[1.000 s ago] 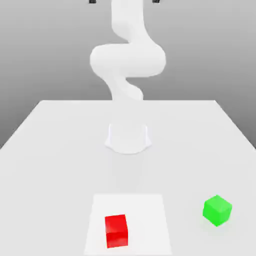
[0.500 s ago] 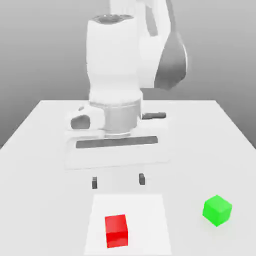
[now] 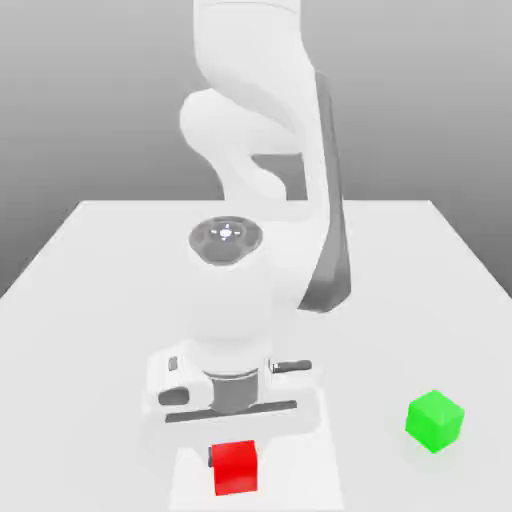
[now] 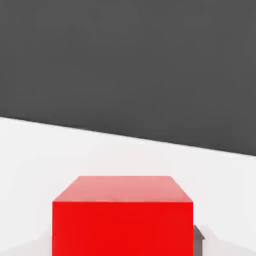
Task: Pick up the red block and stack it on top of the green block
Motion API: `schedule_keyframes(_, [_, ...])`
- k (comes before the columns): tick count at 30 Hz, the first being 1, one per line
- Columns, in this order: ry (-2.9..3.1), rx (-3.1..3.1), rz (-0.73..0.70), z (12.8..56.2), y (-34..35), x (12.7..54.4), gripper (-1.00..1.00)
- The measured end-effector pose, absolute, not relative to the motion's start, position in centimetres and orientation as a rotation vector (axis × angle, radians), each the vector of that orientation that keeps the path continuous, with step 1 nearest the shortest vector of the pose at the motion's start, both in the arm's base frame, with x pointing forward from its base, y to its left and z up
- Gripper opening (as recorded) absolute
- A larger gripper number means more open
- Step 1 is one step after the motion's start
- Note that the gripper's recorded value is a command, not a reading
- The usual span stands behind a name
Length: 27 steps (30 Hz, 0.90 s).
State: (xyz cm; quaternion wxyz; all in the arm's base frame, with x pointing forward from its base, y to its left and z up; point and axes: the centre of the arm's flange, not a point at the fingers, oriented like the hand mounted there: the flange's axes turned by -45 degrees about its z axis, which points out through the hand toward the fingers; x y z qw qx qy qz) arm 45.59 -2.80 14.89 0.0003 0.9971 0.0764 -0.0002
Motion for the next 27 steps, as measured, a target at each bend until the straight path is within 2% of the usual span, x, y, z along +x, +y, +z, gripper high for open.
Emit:
schedule_keyframes(6, [0.267,3.134,-0.001,20.8,-1.5,45.6,-1.00])
schedule_keyframes(12, [0.532,3.114,-0.006,22.7,10.8,43.8,-1.00])
schedule_keyframes(18, [0.840,3.033,-0.003,24.4,23.3,38.0,-1.00])
schedule_keyframes(23, [0.834,3.028,0.000,19.9,23.9,37.7,-1.00])
schedule_keyframes(24, [0.834,3.028,0.000,18.8,23.9,37.6,1.00])
schedule_keyframes(27, [0.834,3.028,0.000,18.8,23.9,37.6,1.00])
